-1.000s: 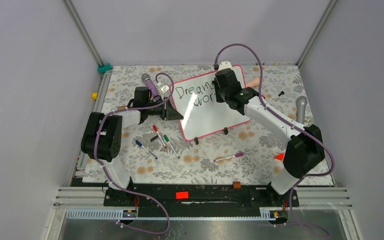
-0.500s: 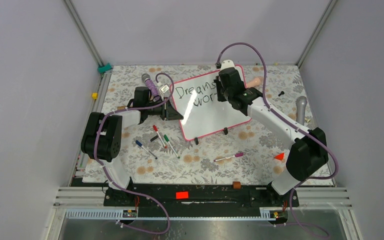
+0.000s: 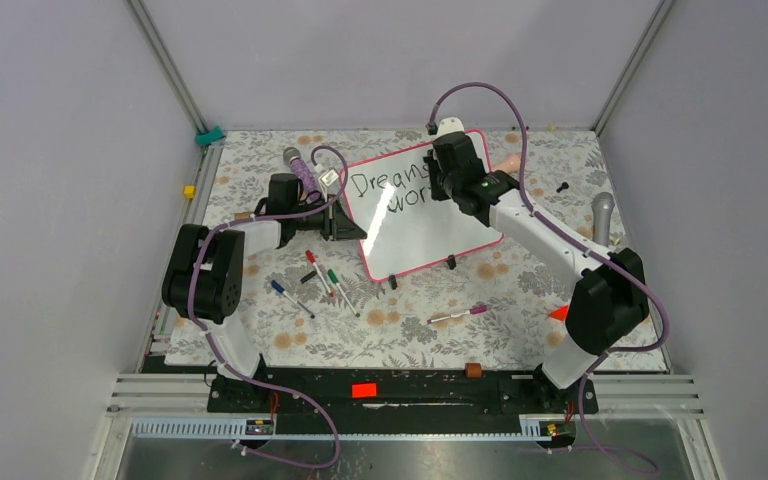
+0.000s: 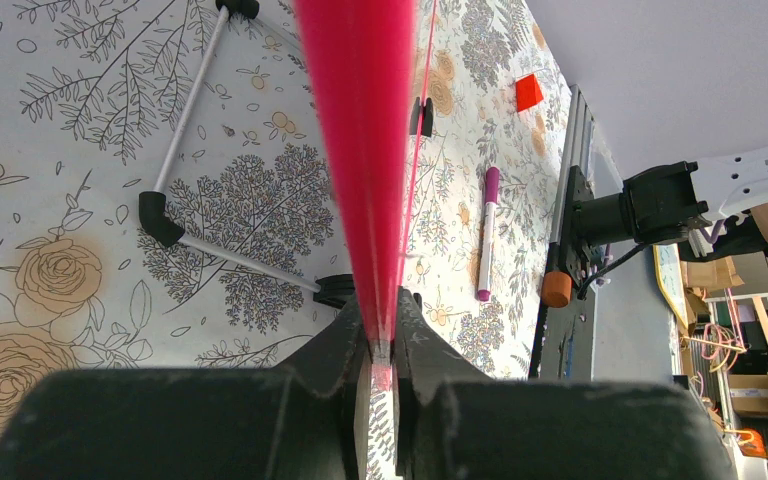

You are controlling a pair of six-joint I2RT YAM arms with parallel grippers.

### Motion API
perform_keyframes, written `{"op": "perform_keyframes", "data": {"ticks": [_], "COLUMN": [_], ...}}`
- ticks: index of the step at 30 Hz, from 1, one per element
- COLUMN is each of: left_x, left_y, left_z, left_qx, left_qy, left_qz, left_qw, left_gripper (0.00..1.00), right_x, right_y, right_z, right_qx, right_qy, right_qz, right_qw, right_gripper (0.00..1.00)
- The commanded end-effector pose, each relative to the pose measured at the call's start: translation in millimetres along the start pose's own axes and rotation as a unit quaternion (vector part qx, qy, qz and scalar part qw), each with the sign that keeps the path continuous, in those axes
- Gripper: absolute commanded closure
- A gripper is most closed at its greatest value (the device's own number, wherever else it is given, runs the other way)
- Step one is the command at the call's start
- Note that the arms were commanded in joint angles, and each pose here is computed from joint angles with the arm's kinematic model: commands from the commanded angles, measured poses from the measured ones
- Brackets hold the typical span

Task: Write a sentence on the whiteboard

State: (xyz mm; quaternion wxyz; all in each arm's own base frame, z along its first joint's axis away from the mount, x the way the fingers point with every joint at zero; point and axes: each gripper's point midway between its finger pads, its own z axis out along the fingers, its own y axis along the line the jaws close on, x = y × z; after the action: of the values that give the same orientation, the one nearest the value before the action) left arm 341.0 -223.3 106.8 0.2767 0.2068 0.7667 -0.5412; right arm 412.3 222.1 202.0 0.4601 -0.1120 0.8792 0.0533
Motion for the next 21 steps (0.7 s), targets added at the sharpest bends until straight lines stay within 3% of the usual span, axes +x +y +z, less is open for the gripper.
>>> {"op": "perform_keyframes", "data": {"ticks": [1,21], "left_x": [16.9,16.4], "left_y": [41.9,41.1], "left_z": [6.3,6.5], "left_qx": [-0.089,-0.088], "left_qy": [0.009,0.009], "left_qz": [-0.011,-0.010], "left_qw": [0.996,0.996], "left_gripper": [1.00,1.00], "right_x": [-14.0,35.7], "right_y": [0.3,-4.2], "right_z": [2.6,-5.2], "right_qx": [-0.002,-0.007], "right_qy": [-0.017,0.026], "right_qz": [0.004,0.006], "right_qw": [1.000,1.000], "right_gripper": [1.00,1.00]}}
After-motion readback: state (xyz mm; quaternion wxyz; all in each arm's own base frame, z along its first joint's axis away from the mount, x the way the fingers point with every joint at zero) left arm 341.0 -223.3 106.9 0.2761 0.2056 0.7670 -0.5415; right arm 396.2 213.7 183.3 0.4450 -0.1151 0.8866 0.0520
